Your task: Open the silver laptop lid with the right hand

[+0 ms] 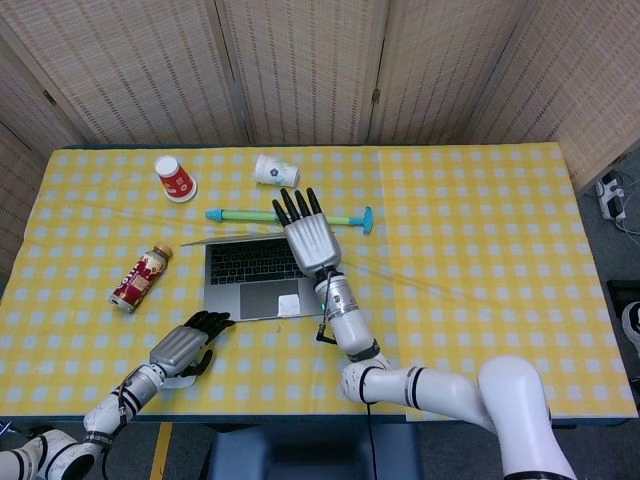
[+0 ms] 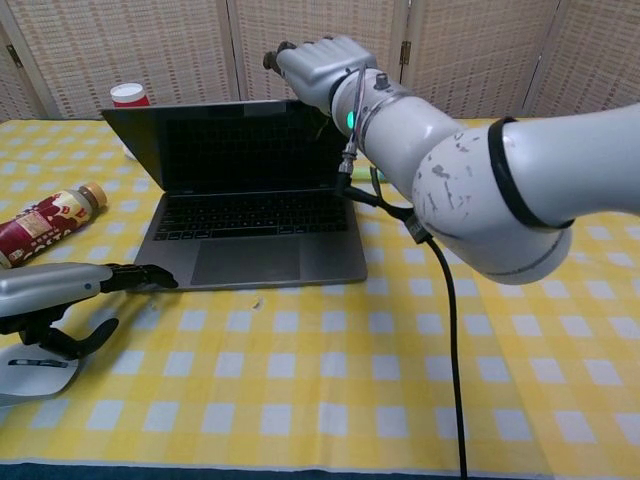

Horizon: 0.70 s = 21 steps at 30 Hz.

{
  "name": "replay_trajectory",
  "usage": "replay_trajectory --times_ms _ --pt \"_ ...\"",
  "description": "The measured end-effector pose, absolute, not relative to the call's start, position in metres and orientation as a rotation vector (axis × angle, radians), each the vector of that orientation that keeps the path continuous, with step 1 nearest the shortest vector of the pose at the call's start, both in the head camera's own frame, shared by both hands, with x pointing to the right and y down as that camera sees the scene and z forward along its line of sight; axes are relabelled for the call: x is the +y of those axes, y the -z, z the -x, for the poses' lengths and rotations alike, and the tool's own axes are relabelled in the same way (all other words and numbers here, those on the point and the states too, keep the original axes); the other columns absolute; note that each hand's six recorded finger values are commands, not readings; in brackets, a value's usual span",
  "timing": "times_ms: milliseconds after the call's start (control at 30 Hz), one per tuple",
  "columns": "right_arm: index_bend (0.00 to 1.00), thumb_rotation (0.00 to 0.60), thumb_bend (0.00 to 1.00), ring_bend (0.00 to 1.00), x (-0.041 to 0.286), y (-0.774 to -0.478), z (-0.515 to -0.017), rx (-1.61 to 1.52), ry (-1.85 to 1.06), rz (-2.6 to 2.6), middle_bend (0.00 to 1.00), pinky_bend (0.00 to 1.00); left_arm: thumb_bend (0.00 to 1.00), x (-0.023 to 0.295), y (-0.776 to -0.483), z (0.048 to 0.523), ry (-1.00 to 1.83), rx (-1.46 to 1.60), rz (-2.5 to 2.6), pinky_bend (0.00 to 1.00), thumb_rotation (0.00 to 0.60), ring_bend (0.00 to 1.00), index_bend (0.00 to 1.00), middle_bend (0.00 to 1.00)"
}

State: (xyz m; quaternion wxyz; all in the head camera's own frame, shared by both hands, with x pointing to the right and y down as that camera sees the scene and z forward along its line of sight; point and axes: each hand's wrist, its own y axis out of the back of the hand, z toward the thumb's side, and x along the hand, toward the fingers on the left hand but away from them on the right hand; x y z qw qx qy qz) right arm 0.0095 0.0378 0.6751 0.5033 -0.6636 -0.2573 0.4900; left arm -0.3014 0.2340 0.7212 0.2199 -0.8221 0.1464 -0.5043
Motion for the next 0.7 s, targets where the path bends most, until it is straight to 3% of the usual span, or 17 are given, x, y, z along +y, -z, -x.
replay_trajectory --times_ms 700 --pt "0.0 0.6 0.66 0.0 0.003 -0.668 -0.026 -0.695 -1.252 1.549 0.0 0.0 0.77 0.234 -0.724 0.301 1.41 0.393 2.267 0.0 0.6 0.0 0.03 0.03"
